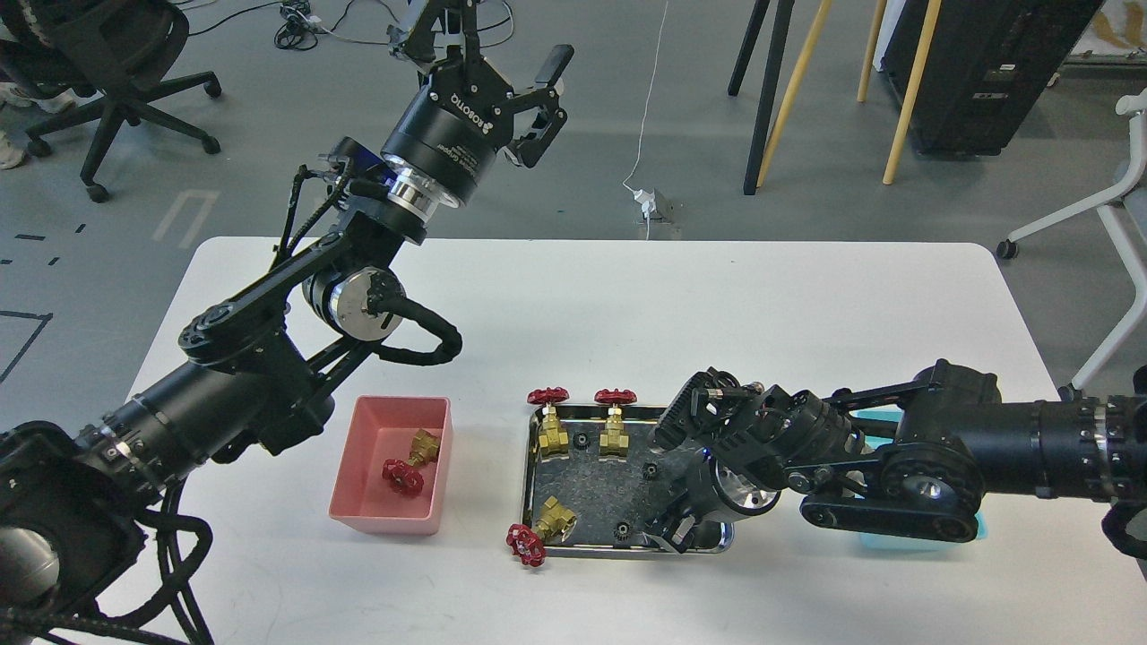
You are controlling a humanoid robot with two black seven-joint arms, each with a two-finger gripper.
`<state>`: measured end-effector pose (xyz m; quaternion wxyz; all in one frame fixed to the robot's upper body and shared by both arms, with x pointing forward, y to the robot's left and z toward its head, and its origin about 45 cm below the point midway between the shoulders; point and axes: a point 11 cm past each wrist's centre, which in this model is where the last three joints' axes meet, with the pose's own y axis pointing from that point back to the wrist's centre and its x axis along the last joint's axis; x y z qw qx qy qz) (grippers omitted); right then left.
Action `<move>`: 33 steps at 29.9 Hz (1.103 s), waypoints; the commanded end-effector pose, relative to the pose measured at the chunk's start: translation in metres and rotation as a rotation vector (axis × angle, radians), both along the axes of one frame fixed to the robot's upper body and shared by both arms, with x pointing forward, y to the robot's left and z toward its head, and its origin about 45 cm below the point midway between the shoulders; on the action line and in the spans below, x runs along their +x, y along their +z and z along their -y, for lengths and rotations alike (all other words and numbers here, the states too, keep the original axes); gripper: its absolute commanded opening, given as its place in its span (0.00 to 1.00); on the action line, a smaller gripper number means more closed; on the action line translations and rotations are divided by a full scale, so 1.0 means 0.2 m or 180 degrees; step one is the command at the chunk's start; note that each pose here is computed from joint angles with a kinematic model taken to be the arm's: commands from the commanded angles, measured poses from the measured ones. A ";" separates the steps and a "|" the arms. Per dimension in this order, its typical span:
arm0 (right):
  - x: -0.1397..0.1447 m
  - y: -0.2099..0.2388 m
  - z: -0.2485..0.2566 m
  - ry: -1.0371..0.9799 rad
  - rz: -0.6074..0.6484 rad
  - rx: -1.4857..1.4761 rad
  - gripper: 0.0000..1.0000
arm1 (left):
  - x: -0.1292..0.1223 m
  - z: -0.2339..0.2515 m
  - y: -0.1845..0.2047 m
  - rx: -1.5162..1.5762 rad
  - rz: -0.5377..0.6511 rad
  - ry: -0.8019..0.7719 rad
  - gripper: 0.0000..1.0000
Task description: Place valve in pink box and gear in blue box
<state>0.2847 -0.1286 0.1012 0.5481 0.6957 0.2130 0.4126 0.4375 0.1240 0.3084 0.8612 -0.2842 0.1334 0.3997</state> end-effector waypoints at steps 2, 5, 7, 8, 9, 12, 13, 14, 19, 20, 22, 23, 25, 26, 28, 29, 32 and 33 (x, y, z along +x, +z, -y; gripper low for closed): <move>-0.01 0.00 -0.01 0.0008 -0.0008 0.0003 0.59 | -0.01 -0.01 -0.02 -0.0001 -0.0031 0.0007 0.94; 0.00 0.00 -0.01 0.0007 -0.0004 0.0000 0.56 | 0.00 -0.01 -0.02 0.0001 -0.0033 0.0011 0.94; -0.01 0.00 -0.01 0.0012 -0.0008 -0.0002 0.53 | 0.00 -0.01 -0.02 0.0001 -0.0033 0.0011 0.94; 0.00 0.00 0.00 0.0004 -0.0005 -0.0006 0.51 | 0.00 -0.01 -0.02 0.0001 -0.0033 0.0011 0.94; 0.00 0.00 0.00 0.0003 -0.0001 -0.0009 0.49 | -0.01 -0.01 -0.02 -0.0001 -0.0031 0.0007 0.94; 0.00 -0.01 0.00 0.0000 -0.0001 -0.0013 0.40 | -0.01 -0.01 -0.02 -0.0001 -0.0031 0.0007 0.94; -0.01 -0.01 0.01 -0.0002 -0.0011 -0.0013 0.38 | -0.01 -0.01 -0.03 0.0005 -0.0035 0.0011 0.94; -0.01 -0.01 0.01 -0.0003 -0.0015 -0.0013 0.37 | -0.01 -0.01 -0.03 -0.0001 -0.0035 0.0008 0.94; -0.01 -0.02 0.01 -0.0010 -0.0018 -0.0018 0.25 | -0.01 -0.01 -0.04 0.0001 -0.0055 0.0010 0.95; -0.01 -0.02 0.01 -0.0009 -0.0013 -0.0018 0.22 | -0.01 -0.01 -0.05 -0.0001 -0.0064 0.0016 0.95; -0.01 -0.02 0.01 -0.0009 -0.0013 -0.0018 0.19 | -0.01 -0.01 -0.05 -0.0003 -0.0062 0.0012 0.95; -0.01 -0.02 0.01 -0.0013 -0.0012 -0.0021 0.19 | -0.01 -0.01 -0.05 0.0000 -0.0069 0.0017 0.95; -0.01 -0.02 0.01 -0.0023 -0.0008 -0.0021 0.17 | -0.01 -0.01 -0.05 -0.0003 -0.0062 0.0012 0.95; 0.00 -0.01 0.02 -0.0027 -0.0002 -0.0015 0.17 | -0.01 -0.01 -0.05 -0.0003 -0.0067 0.0013 0.95; 0.02 0.01 0.03 -0.0038 0.0035 -0.0019 0.15 | -0.01 -0.01 -0.05 -0.0003 -0.0067 0.0013 0.95; 0.04 0.03 0.04 -0.0060 0.0062 -0.0017 0.15 | -0.01 -0.01 -0.05 -0.0003 -0.0067 0.0013 0.95; 0.11 0.11 0.08 -0.0109 0.0182 -0.0004 0.15 | -0.01 -0.01 -0.05 -0.0003 -0.0067 0.0013 0.95; 0.12 0.14 0.09 -0.0115 0.0212 -0.0001 0.15 | -0.01 -0.01 -0.05 0.0003 -0.0071 0.0014 0.95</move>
